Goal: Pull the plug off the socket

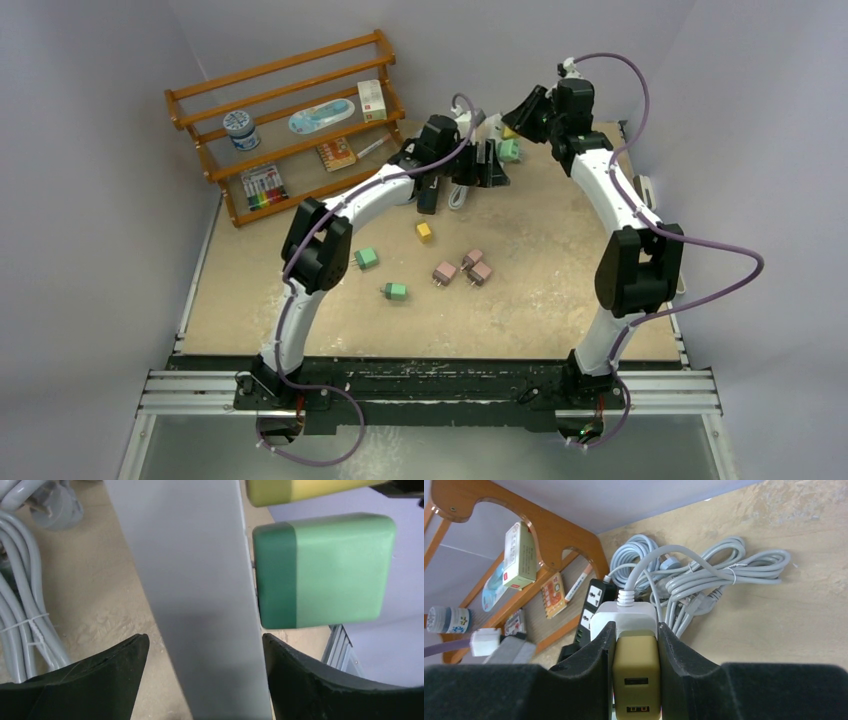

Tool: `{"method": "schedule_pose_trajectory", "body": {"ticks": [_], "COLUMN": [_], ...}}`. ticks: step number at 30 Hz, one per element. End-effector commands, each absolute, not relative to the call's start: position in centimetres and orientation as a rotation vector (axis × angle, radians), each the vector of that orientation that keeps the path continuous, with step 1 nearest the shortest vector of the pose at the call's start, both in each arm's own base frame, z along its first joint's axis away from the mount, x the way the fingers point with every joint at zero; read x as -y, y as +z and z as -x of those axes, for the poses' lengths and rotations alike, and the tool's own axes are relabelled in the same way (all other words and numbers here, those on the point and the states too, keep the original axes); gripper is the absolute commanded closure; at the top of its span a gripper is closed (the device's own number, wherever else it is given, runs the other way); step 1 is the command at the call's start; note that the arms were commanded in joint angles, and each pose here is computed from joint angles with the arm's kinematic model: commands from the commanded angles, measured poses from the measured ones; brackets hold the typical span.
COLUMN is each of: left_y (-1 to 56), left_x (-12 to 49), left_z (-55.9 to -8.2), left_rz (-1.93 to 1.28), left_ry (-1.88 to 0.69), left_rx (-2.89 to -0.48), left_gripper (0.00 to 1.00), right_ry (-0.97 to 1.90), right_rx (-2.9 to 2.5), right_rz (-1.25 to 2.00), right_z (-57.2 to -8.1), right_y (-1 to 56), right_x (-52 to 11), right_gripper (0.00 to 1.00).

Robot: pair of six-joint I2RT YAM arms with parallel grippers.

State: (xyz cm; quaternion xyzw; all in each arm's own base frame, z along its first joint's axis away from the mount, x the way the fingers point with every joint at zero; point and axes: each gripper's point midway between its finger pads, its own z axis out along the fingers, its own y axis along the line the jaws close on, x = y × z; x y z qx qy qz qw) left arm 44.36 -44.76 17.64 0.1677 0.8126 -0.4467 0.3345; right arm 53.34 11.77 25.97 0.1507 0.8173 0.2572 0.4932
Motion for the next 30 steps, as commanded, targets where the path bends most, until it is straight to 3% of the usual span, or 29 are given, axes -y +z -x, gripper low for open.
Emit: {"method": "schedule_pose_trajectory", "body": {"ticks": [1, 2, 3, 4, 9, 10, 13, 16, 20, 25, 30], "left_y": [19.8, 19.9, 19.7, 19.5, 18.4, 18.3, 18.4, 18.5, 19.4, 19.3, 17.9], "left_x": [46.1, 46.2, 46.0, 45.7, 43.2, 42.7, 41.9, 41.5, 39.7, 37.2, 36.2], "left_z": [-45.9, -46.4, -46.9, -47.5, -51.1, -51.7, -53.1, -54.0, -55.7, -57.4, -58.0], "left_rz": [-0.431, -0.422, -0.402, -0.379, -0.234, -0.212, -0.185, -0.211, -0.215, -0.168, -0.166], "left_ry": [-1.246, -1.251, -1.251, -1.246, -1.216, -1.208, -1.204, -1.185, -1.159, -1.198, -1.108], "left_rx": [-2.029, -2.027, -2.037, -2.045, -2.074, -2.077, -2.070, -2.070, -2.047, -2.021, -2.052], "left_gripper": [0.43, 0.74, 0.96, 1.00, 1.00, 1.00, 1.00, 1.00, 1.00, 1.00, 1.00], "right_ry": [0.756, 0.762, 0.775, 0.771, 0.377, 0.412, 0.890, 0.737, 0.885, 0.857, 0.969], "right_rx": [-1.722, -1.728, -1.742, -1.755, -1.855, -1.852, -1.690, -1.799, -1.806, -1.973, -2.047], "right_rz": [-0.282, -0.273, -0.248, -0.229, -0.244, -0.212, -0.016, 0.002, 0.135, 0.321, 0.358], "right_z": [-53.0, -52.9, -52.6, -52.4, -52.3, -51.8, -47.8, -47.5, -42.5, -38.3, -40.4], "right_y": [35.9, 35.8, 35.6, 35.4, 33.2, 32.5, 34.5, 31.1, 26.0, 18.3, 13.8], "right_x": [-12.7, -12.9, -13.2, -13.3, -10.1, -10.5, -12.9, -12.2, -15.5, -22.0, -25.2], "right_gripper": [1.00, 1.00, 1.00, 1.00, 1.00, 1.00, 1.00, 1.00, 1.00, 1.00, 1.00]}}
